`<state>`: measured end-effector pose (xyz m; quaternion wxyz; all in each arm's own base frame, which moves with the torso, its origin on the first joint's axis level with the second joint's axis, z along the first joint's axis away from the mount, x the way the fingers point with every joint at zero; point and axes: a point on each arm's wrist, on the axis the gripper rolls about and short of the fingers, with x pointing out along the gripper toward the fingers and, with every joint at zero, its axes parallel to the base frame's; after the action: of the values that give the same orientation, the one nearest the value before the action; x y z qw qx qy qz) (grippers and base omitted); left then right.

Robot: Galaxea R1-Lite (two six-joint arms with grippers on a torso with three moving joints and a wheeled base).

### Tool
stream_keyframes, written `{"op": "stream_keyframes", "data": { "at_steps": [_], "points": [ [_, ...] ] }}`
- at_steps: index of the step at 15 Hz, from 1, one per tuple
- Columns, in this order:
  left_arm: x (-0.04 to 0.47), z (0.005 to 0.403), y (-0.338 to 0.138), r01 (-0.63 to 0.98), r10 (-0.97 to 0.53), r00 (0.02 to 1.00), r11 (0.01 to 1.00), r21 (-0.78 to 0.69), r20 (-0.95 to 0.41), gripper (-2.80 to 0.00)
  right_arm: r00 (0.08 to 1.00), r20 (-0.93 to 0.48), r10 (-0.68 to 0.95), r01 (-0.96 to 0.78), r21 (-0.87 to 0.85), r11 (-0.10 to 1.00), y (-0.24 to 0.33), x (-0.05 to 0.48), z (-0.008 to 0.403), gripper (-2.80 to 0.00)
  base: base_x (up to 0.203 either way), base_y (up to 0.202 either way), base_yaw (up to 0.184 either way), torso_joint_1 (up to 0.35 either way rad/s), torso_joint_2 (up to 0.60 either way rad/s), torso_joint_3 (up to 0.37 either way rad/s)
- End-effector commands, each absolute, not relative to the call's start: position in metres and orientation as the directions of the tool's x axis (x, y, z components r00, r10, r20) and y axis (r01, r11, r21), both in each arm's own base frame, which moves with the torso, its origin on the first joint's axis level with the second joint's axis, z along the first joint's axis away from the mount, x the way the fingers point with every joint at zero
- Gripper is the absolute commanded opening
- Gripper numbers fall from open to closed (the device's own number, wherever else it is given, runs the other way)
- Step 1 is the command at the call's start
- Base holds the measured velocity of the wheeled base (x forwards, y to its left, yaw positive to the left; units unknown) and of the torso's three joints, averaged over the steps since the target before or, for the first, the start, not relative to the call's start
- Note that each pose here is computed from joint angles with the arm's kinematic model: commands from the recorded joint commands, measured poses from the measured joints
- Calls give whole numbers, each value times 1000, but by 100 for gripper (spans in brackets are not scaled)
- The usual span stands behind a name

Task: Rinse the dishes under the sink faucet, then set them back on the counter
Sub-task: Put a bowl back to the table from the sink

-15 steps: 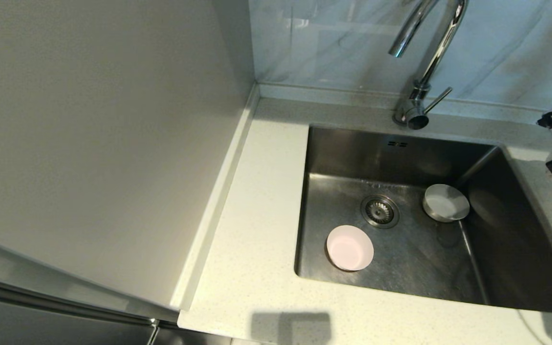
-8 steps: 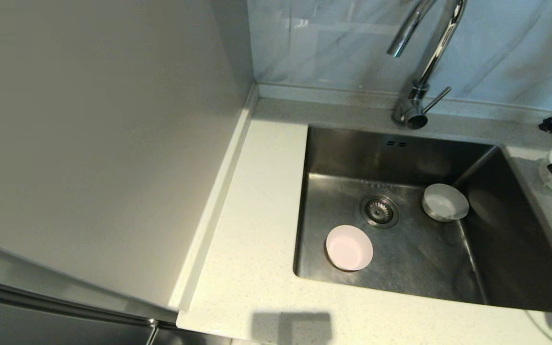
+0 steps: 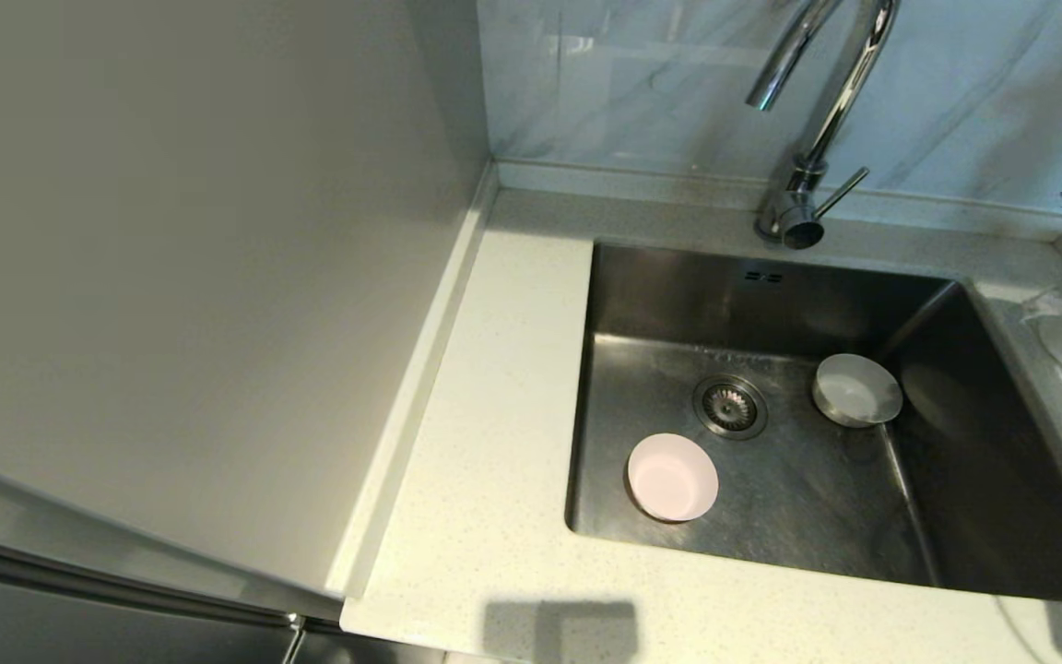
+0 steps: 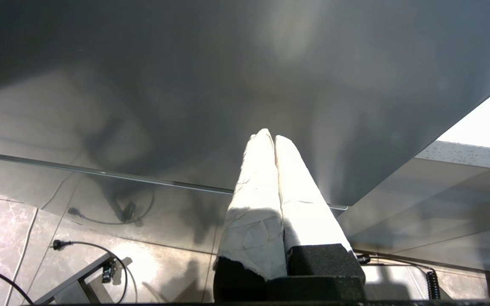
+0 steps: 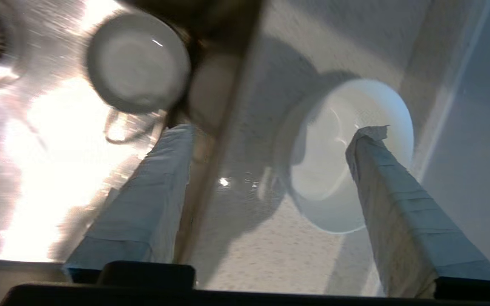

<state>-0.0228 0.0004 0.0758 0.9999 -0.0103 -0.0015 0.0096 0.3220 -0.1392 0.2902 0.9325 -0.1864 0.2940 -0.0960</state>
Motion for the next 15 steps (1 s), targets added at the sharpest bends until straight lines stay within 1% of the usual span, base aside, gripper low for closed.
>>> {"op": "stream_keyframes", "data": {
  "at_steps": [1,3,5,7,10,13,15],
  "points": [
    [-23,76,0,-20,20,1000,1000,-22,6,-280,860,-474,-192,-4,-381,925,-113,298,310,0,0,0,0,0,0,0],
    [-23,76,0,-20,20,1000,1000,-22,6,-280,874,-486,-24,-160,-335,929,-80,295,305,0,0,0,0,0,0,0],
    [-23,76,0,-20,20,1000,1000,-22,6,-280,849,-516,116,-309,-305,901,-43,301,291,0,0,0,0,0,0,0],
    [-23,76,0,-20,20,1000,1000,-22,6,-280,825,-540,166,-379,-312,871,-13,318,264,0,0,0,0,0,0,0],
    [-23,76,0,-19,19,1000,1000,-22,6,-280,828,-554,87,-341,-374,863,6,354,224,0,0,0,0,0,0,0],
    [-23,76,0,-20,20,1000,1000,-22,6,-280,791,-610,45,-338,-375,863,11,381,187,0,0,0,0,0,0,0],
    [-23,76,0,-20,20,1000,1000,-22,6,-280,777,-628,-53,-281,-421,863,9,400,161,0,0,0,0,0,0,0]
  ]
}}
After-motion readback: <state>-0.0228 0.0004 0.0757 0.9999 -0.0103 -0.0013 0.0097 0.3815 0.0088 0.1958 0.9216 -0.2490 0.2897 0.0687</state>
